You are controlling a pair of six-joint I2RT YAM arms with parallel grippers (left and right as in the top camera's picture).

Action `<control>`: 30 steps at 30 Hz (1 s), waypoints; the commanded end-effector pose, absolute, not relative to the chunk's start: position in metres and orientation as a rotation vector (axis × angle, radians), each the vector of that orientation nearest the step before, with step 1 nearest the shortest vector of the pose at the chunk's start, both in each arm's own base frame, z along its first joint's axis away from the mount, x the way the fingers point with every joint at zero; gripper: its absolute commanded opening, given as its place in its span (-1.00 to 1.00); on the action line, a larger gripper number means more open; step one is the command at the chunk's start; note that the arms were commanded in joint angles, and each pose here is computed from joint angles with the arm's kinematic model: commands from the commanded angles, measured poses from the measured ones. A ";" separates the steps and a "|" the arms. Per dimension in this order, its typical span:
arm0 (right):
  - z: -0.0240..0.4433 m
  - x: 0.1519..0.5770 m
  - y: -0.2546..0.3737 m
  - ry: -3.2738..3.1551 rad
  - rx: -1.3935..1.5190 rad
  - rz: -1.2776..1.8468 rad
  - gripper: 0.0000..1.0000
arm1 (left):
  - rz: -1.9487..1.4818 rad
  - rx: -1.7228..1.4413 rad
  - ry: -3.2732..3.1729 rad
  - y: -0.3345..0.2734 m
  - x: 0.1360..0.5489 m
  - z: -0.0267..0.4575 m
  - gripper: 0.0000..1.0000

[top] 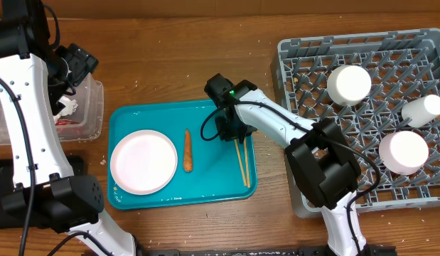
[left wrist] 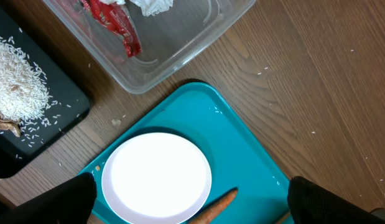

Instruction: Sort waste into correct bins and load items into the dishwasher

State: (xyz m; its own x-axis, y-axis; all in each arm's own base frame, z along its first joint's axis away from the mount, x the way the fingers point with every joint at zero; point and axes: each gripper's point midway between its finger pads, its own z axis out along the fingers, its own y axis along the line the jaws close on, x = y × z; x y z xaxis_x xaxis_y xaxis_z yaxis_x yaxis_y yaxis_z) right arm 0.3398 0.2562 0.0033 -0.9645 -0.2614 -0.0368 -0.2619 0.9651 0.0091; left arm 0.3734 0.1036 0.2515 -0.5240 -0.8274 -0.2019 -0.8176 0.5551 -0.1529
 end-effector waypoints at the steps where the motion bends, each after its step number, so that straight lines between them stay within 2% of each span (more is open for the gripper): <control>1: -0.014 0.318 0.258 3.184 -0.419 0.079 -0.84 | -0.030 -1.347 2.561 0.103 0.373 0.249 1.00; 2: -0.011 0.317 0.262 3.192 -0.416 0.109 -0.92 | -0.030 -1.347 2.561 0.103 0.373 0.249 1.00; 7: 0.024 0.331 0.273 3.143 -0.359 0.187 -0.92 | -0.034 -1.347 2.562 0.103 0.373 0.249 0.99; 12: 0.104 0.365 0.271 3.010 -0.293 0.286 -0.93 | -0.034 -1.347 2.562 0.103 0.373 0.249 1.00; 15: 0.161 0.388 0.244 2.915 -0.264 0.324 -0.92 | -0.034 -1.347 2.562 0.103 0.373 0.249 1.00; 20: 0.215 0.411 0.174 2.838 -0.228 0.294 -0.92 | -0.033 -1.347 2.561 0.103 0.373 0.249 0.99; 26: 0.208 0.422 0.099 2.869 -0.226 0.217 -0.92 | -0.035 -1.343 2.554 0.103 0.375 0.250 1.00; 30: 0.190 0.435 0.080 2.856 -0.196 0.216 -0.92 | -0.034 -1.340 2.547 0.104 0.376 0.250 1.00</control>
State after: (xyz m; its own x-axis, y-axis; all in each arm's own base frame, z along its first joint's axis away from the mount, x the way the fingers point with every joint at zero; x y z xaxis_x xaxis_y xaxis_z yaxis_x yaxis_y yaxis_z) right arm 0.4350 0.0839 0.2016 -0.9559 -0.0778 -0.2833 -0.1192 0.9840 0.1321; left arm 0.3758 0.1042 0.2520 -0.5219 -0.8269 -0.2093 -0.8161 0.5555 -0.1595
